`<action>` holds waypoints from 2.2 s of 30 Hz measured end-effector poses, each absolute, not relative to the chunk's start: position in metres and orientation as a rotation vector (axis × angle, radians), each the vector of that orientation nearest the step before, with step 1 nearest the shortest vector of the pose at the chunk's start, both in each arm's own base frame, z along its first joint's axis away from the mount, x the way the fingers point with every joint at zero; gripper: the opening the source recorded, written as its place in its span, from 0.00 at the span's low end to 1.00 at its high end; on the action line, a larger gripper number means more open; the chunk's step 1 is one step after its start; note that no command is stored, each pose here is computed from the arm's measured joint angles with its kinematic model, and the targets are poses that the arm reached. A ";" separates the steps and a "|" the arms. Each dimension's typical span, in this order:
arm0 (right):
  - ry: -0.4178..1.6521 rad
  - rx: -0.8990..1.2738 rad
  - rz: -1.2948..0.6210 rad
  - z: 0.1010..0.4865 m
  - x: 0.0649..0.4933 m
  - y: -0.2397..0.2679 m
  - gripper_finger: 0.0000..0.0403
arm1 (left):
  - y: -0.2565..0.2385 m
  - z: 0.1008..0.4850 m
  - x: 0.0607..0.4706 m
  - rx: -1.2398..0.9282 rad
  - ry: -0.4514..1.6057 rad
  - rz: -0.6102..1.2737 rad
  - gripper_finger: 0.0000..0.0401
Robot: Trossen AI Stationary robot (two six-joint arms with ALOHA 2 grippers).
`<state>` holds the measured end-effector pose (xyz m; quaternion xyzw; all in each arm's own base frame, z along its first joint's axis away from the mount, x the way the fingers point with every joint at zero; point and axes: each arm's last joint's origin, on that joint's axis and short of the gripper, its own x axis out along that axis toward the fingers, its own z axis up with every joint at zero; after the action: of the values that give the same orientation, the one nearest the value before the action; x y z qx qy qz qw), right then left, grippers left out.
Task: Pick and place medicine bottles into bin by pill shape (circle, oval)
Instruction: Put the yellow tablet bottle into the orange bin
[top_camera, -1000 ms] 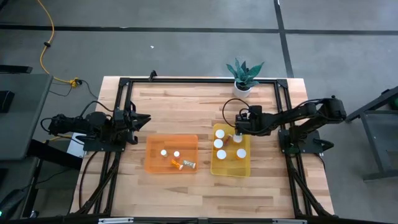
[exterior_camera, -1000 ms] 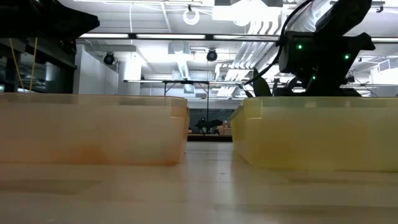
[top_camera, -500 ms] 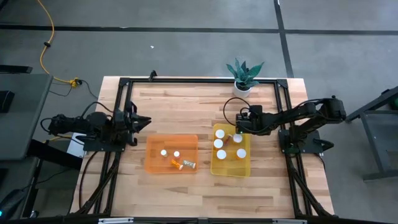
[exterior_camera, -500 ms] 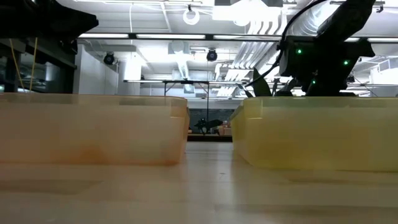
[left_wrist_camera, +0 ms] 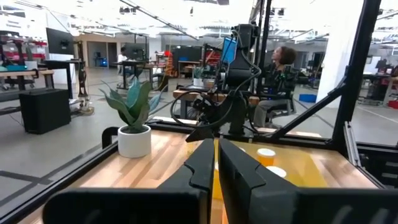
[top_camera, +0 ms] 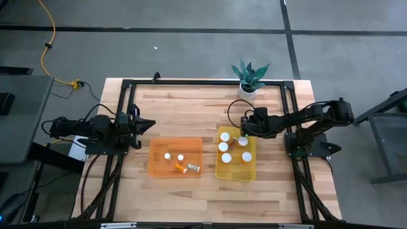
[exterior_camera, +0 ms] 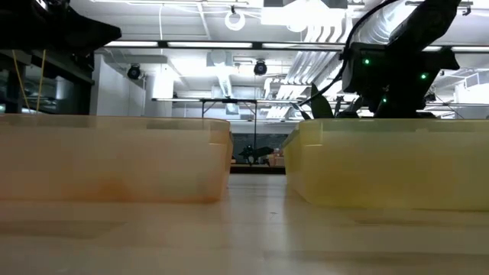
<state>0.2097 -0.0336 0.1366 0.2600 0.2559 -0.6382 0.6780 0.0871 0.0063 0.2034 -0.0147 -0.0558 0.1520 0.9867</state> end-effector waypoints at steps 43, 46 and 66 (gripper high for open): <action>0.541 -0.024 -0.054 0.192 0.388 0.090 0.25 | 0.007 0.203 0.087 -0.039 -0.114 0.338 0.01; 0.611 -0.043 -0.038 0.182 0.399 0.093 0.25 | 0.007 0.204 0.087 -0.039 -0.114 0.338 0.01; 0.717 -0.016 -0.017 0.172 0.406 0.093 0.32 | 0.007 0.203 0.087 -0.039 -0.114 0.338 0.01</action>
<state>0.4060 0.0935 0.1716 -0.0079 0.3508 -0.0082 0.9364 0.0867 0.0072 0.2035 -0.0195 -0.0567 0.1682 0.9839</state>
